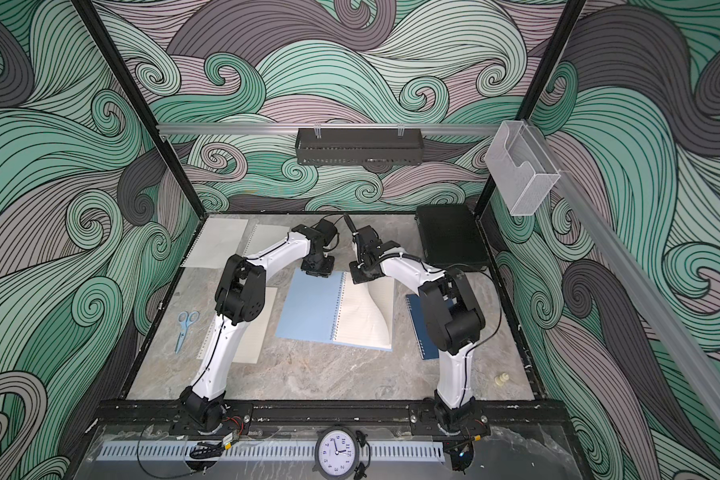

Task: Tear off pages from different notebooks
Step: Tear off the paper from the notebook.

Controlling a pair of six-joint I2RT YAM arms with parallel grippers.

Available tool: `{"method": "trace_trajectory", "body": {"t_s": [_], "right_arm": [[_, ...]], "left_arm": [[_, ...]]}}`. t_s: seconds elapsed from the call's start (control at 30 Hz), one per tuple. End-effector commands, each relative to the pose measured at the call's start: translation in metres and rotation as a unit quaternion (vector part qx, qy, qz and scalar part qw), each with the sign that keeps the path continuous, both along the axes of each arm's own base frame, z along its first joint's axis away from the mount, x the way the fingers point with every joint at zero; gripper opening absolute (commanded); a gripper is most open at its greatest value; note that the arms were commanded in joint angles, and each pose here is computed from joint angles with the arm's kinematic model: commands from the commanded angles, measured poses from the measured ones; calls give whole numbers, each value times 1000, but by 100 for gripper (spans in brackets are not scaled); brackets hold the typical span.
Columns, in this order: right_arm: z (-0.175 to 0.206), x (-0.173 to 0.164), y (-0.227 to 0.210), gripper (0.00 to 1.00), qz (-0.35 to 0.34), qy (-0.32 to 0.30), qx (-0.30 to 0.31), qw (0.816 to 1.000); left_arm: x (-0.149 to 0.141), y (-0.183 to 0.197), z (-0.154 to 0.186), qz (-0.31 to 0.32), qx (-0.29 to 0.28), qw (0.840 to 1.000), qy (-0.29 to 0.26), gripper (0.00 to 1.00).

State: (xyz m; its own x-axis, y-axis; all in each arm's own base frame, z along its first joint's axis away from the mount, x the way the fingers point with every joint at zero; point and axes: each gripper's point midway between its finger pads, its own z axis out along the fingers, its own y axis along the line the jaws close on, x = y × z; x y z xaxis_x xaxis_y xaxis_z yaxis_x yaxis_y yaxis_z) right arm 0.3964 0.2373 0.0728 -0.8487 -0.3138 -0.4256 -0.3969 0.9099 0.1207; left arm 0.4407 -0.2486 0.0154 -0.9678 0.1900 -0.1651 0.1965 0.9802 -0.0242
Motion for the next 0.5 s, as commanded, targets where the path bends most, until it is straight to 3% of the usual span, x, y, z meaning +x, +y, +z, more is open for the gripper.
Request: {"method": "trace_trajectory", "body": {"t_s": [0.0,0.07,0.13,0.2,0.47], "right_arm": [[22,-12,18,0,54,-39,1,998],[27,-32,40,0,123,-57,0,991],[31,-71,68,0,231,-80,9,970],[32,-99,83,0,298,-100,-9,949],[35,-101,85,0,285,-117,-33,951]], "left_arm": [[-52,32,-68,19,67,989,128,37],[-57,32,-70,25,67,987,145,37],[-60,34,-70,30,74,984,160,36],[-62,35,-70,32,78,982,170,35],[-62,33,-70,47,74,981,173,33]]}}
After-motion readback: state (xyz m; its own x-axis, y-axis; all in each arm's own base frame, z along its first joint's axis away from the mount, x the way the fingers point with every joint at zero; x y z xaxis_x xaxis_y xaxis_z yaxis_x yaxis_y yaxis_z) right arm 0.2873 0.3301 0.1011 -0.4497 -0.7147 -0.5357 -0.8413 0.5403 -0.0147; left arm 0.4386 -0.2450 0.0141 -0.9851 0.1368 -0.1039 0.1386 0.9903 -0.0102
